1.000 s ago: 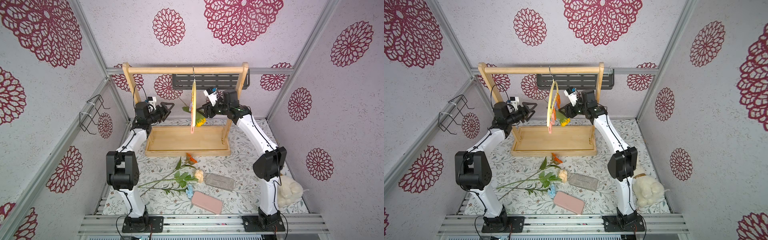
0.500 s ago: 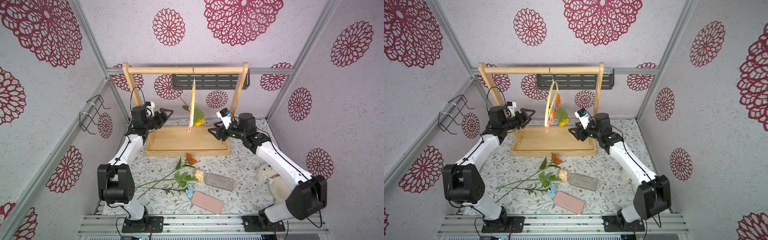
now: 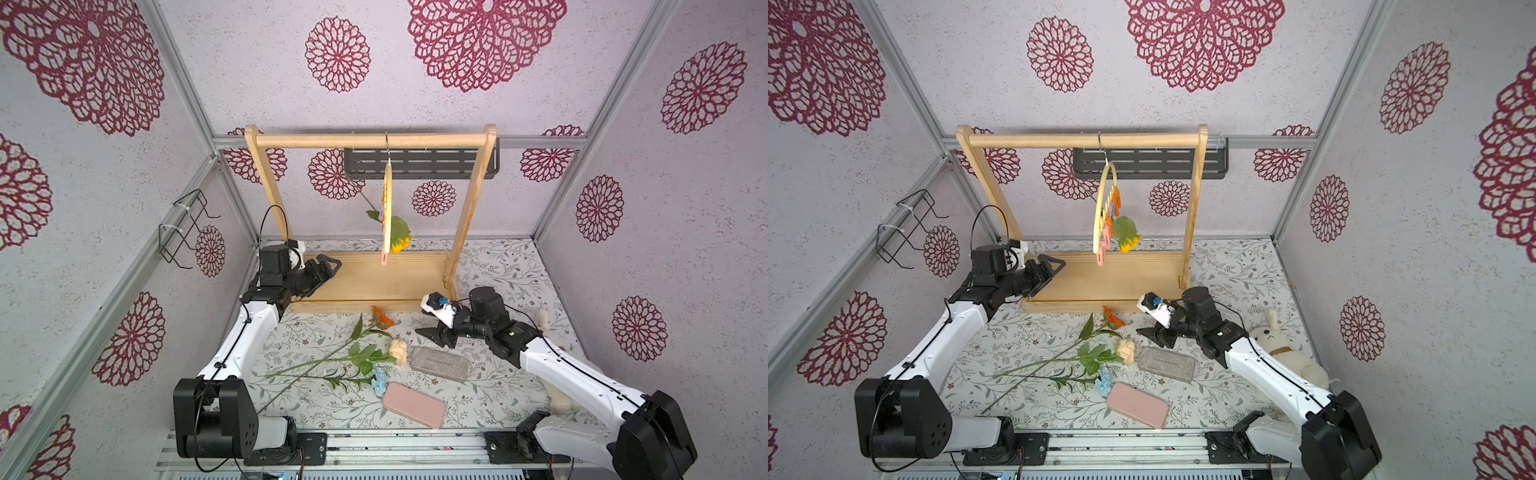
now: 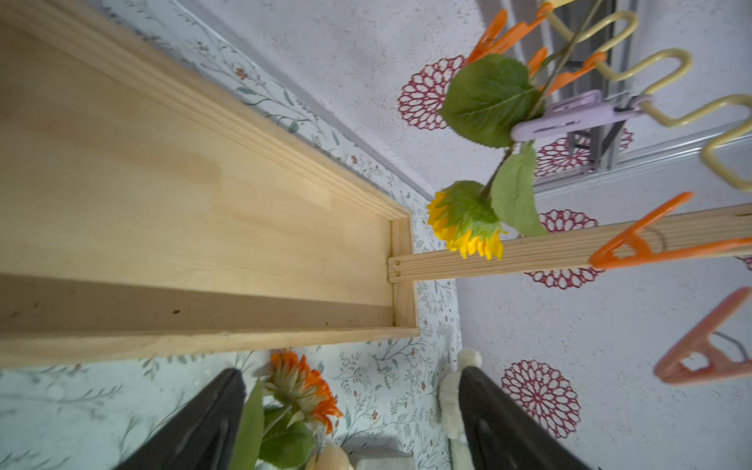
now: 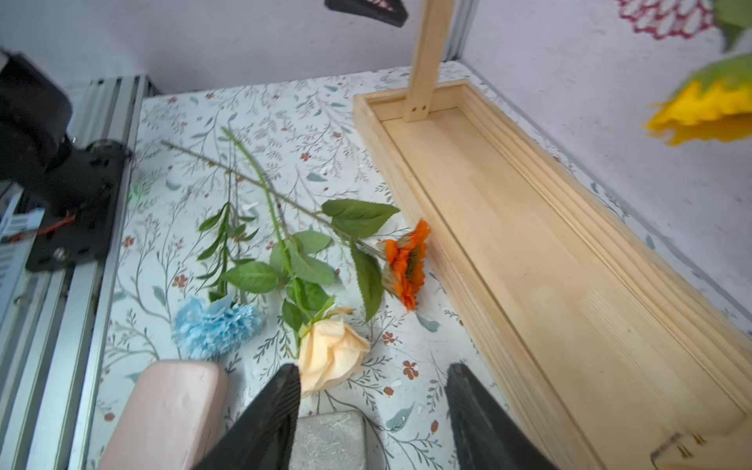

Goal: Dry the flowers on a clothes hanger
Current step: Pick up the flower at the center of the board.

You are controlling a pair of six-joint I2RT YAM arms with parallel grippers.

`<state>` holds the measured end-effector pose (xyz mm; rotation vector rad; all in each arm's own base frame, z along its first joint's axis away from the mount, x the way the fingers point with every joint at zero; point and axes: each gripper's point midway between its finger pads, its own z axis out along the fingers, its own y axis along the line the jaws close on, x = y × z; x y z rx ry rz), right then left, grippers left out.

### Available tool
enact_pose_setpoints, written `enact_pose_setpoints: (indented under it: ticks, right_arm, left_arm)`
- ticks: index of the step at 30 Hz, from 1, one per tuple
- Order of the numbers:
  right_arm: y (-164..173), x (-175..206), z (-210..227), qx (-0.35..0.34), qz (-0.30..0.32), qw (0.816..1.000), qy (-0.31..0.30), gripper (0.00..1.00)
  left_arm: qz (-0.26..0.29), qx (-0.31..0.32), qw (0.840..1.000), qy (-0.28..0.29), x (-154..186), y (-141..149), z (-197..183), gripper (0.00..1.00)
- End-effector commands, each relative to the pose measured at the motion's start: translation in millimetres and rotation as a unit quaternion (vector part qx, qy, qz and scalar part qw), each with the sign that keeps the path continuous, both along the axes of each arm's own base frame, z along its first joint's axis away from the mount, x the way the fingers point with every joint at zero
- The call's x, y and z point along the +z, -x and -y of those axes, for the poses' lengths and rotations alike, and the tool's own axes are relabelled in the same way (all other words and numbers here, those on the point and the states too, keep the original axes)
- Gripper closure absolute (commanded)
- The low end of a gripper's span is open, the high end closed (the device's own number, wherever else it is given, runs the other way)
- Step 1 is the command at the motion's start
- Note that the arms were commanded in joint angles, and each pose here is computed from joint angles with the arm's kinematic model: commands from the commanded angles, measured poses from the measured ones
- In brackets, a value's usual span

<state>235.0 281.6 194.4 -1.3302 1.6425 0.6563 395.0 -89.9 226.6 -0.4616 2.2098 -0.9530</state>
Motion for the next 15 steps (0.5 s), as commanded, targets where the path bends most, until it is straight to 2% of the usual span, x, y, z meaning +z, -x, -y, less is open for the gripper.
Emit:
enact_pose_setpoints:
  ticks: [1, 5, 9, 15]
  right_arm:
    - [9.0, 0.4, -20.5, 0.053, 0.086, 0.995, 0.022, 0.38]
    - [17.2, -12.7, -54.9, 0.093, 0.111, 0.989, 0.039, 0.39]
    - [16.1, -34.0, -93.9, 0.12, 0.11, 0.983, 0.085, 0.45]
    - [13.0, -67.7, -139.2, 0.149, 0.132, 0.966, 0.167, 0.47]
  left_arm:
    - [-0.057, 0.055, 0.995, -0.061, -26.1, 25.5, -26.8, 0.12]
    - [-0.123, 0.129, 0.977, -0.115, -54.1, 54.3, -58.8, 0.13]
    - [-0.179, 0.197, 0.951, -0.16, -71.9, 80.4, -90.9, 0.13]
    - [-0.228, 0.275, 0.918, -0.174, -86.2, 104.5, -128.3, 0.13]
